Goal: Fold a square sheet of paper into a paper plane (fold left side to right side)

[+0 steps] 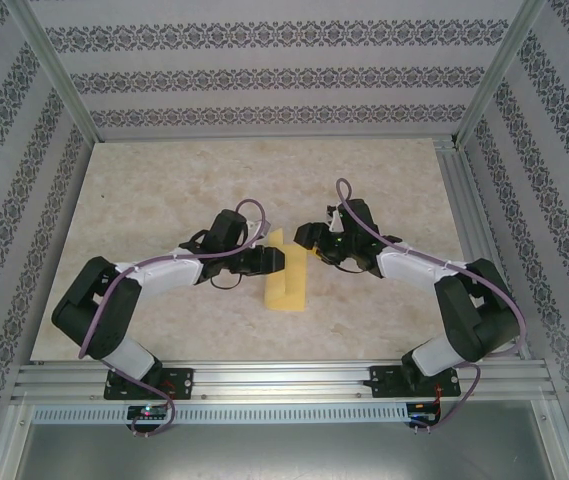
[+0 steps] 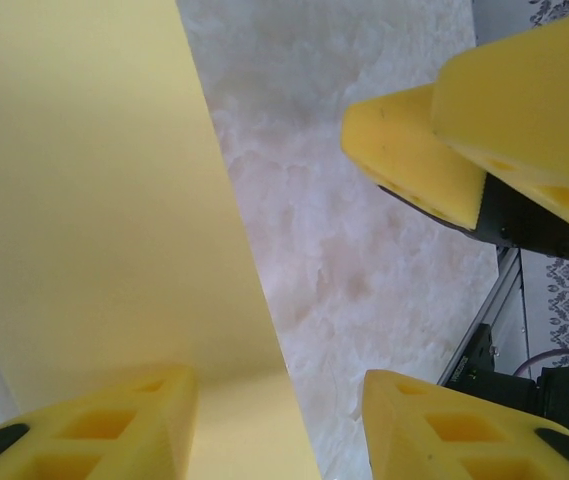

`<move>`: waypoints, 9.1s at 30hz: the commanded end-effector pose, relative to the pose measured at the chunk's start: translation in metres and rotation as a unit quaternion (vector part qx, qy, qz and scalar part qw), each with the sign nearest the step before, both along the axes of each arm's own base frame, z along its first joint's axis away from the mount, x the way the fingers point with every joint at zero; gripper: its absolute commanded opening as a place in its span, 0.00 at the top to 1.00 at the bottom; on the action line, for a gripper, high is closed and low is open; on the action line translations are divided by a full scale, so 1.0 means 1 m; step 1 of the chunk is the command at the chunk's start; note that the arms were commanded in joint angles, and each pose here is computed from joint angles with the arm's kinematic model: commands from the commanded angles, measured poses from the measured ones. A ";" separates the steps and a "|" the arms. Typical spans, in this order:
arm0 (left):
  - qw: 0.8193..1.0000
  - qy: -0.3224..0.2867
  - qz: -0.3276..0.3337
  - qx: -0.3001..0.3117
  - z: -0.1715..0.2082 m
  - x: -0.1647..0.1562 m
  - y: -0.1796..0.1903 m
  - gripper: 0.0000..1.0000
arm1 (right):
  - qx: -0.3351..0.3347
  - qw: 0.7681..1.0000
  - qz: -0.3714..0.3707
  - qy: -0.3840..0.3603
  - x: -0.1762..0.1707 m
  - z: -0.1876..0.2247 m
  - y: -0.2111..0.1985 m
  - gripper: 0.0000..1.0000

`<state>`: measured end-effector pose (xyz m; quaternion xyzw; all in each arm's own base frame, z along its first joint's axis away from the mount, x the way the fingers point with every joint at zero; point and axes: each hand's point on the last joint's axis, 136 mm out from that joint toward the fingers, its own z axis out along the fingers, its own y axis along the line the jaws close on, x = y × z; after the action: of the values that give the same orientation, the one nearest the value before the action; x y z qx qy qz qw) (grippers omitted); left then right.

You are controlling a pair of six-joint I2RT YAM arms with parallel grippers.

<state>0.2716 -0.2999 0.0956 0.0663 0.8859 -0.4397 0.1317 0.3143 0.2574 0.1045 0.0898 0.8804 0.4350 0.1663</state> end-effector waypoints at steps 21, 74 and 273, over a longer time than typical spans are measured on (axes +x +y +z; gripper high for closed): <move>0.999 -0.024 -0.014 -0.021 0.015 0.005 -0.018 0.54 | 0.018 0.999 0.036 0.036 0.004 -0.024 0.043 0.87; 0.965 0.067 0.034 0.250 -0.072 0.002 0.014 0.33 | -0.152 0.988 -0.031 0.025 -0.008 -0.038 -0.068 0.52; 0.972 0.076 0.002 0.222 -0.072 -0.005 0.008 0.73 | -0.214 0.966 0.047 0.133 -0.046 -0.115 -0.025 0.89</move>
<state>0.2684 -0.2998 0.0397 0.0539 0.9647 -0.2520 0.0538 0.2809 0.2474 0.0112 0.0681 0.9548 0.2828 0.0611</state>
